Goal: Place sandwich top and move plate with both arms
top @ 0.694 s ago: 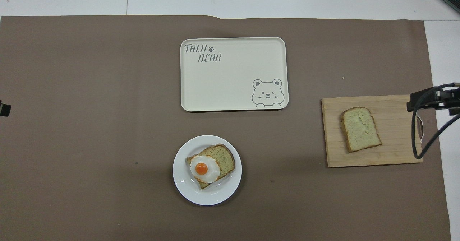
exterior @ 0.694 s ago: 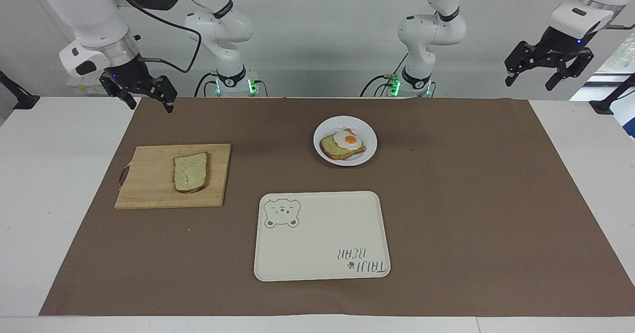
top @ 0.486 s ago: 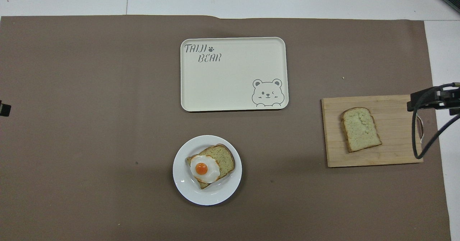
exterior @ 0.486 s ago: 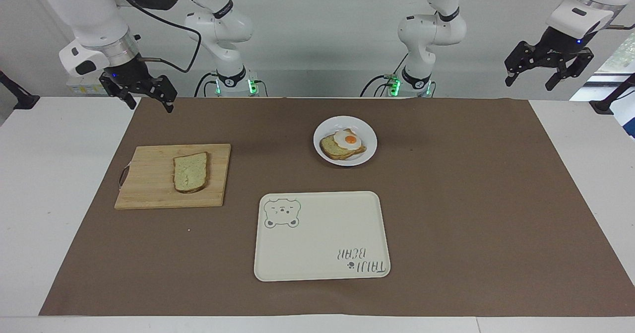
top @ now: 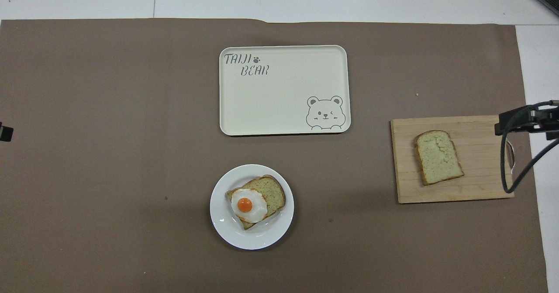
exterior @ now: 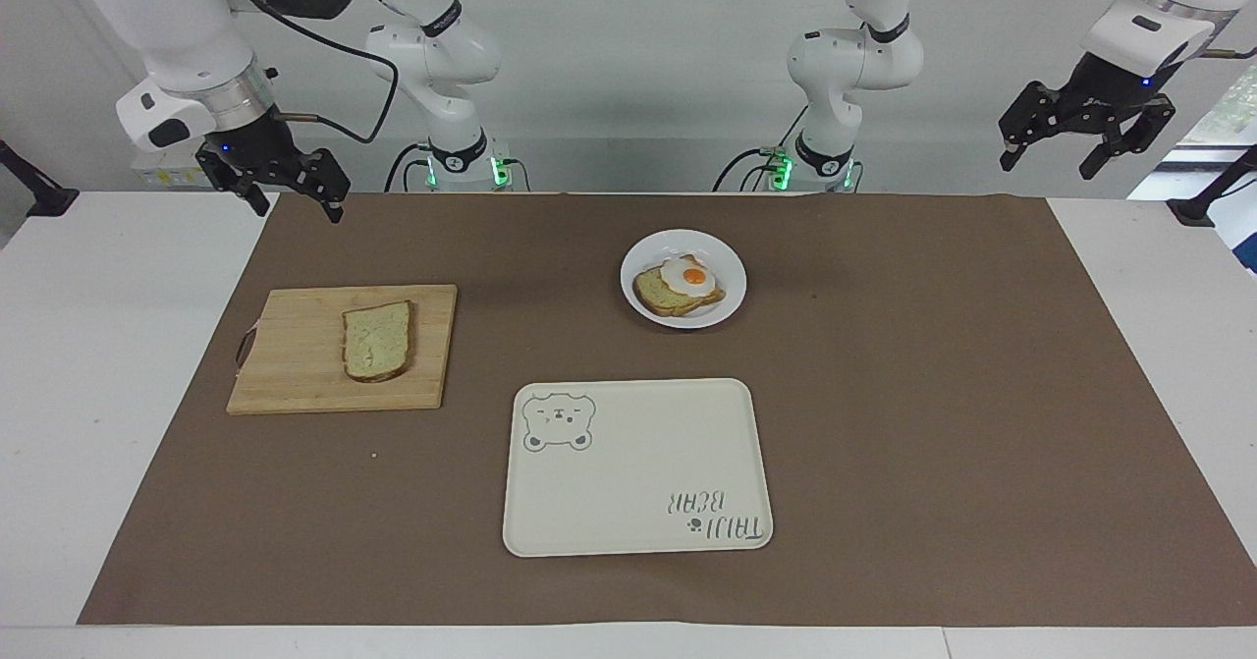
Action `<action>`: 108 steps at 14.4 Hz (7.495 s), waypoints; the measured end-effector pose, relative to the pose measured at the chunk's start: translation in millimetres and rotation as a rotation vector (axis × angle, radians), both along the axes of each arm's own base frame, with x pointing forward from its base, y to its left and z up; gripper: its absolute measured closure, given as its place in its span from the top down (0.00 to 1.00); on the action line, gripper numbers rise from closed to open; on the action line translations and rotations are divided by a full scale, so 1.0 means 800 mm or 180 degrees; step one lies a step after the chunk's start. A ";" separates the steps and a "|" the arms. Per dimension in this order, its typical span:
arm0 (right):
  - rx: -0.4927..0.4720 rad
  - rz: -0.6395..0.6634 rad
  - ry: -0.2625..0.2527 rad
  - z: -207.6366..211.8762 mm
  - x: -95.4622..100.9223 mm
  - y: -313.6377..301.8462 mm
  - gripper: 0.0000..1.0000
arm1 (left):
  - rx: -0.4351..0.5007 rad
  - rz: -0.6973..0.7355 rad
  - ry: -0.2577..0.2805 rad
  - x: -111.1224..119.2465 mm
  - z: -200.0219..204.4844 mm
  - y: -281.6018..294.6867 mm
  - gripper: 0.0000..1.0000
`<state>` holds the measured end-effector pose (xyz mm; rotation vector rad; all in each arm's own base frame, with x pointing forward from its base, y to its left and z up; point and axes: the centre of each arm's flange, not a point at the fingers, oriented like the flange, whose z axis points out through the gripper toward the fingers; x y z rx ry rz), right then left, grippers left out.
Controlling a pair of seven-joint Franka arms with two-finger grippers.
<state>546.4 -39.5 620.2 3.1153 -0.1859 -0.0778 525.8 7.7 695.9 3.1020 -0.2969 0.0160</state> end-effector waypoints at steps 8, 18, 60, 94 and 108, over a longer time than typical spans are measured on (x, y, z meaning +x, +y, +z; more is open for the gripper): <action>0.0000 0.0000 -0.0004 0.001 0.000 0.000 1.00 | 0.0000 0.0000 0.0000 0.000 0.000 0.000 1.00; 0.0007 0.0052 0.0037 -0.002 -0.009 0.000 1.00 | 0.0000 0.0000 0.0000 0.000 0.000 0.000 1.00; 0.0072 0.0877 0.0008 -0.333 -0.022 -0.088 0.81 | 0.0000 0.0000 0.0000 0.000 0.000 0.000 1.00; 0.0802 0.0534 -0.0022 -0.255 0.025 -0.091 0.06 | -0.0002 -0.0020 0.0011 0.000 0.000 -0.004 1.00; 0.1482 0.0539 -0.0106 -0.228 0.031 -0.051 0.06 | -0.0003 -0.0016 0.0025 -0.001 -0.001 -0.003 1.00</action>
